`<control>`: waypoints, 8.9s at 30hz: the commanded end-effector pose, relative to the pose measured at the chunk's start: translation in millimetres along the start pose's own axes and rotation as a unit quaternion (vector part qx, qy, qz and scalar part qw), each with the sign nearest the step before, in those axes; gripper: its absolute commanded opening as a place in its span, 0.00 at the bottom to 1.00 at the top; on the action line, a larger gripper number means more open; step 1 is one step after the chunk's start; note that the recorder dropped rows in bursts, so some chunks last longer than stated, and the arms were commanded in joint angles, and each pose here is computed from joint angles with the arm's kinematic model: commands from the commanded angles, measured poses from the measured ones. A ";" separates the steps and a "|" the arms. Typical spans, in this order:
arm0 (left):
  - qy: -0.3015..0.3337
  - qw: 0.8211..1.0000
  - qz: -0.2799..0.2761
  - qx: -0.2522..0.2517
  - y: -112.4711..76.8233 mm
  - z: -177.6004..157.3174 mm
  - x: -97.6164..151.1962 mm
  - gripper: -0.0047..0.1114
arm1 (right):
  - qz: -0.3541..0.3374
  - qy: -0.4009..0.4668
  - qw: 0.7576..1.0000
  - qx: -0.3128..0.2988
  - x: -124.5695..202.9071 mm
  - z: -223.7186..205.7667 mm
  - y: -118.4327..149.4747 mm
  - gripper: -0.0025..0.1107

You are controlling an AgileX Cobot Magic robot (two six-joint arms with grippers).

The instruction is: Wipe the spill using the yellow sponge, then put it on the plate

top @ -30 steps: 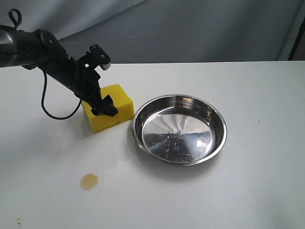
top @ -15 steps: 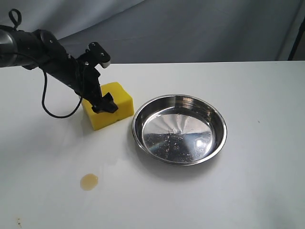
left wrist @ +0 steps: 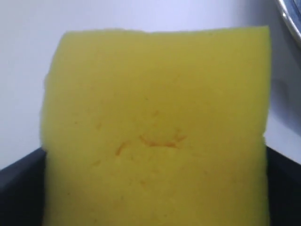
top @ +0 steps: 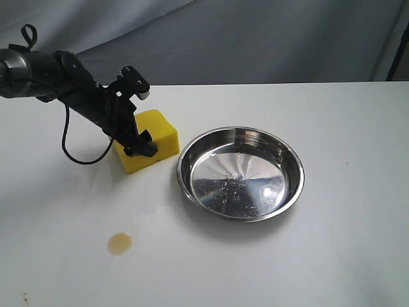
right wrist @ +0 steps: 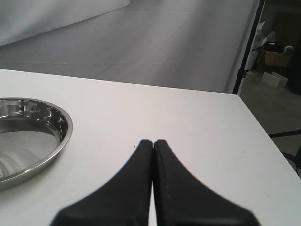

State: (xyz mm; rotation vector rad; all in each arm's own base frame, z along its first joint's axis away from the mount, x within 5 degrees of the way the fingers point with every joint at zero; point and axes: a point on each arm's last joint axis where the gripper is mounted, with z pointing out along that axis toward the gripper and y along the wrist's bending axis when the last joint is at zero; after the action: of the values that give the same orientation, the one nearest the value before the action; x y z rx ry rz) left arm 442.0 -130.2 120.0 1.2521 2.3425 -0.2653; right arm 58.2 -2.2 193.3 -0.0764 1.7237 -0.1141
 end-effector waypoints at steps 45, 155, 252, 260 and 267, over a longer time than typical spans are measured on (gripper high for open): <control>0.097 0.993 -0.044 0.052 -39.0 -137.9 -17.7 0.04 | 0.005 -0.001 1.000 -0.002 0.4 0.4 0.4 0.02; 0.139 0.989 -0.010 0.051 -90.7 -93.5 77.3 0.04 | 0.005 -0.001 1.000 -0.002 0.4 0.4 0.4 0.02; 0.172 0.976 0.112 0.074 -185.5 -74.0 37.4 0.04 | 0.005 -0.001 1.000 -0.002 0.4 0.4 0.4 0.02; 0.065 0.988 -0.130 0.058 -118.4 -110.7 51.4 0.04 | 0.005 -0.001 1.000 -0.002 0.4 0.4 0.4 0.02; 0.071 0.968 -0.225 0.090 -99.8 -99.9 69.5 0.04 | 0.005 -0.001 1.000 -0.002 0.4 0.4 0.4 0.02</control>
State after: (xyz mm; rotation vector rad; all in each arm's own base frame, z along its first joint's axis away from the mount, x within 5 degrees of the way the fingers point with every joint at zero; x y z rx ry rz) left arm 295.6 -97.7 176.8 0.8554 2.7253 -0.5026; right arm 58.2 -2.2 193.3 -0.0764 1.7237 -0.1141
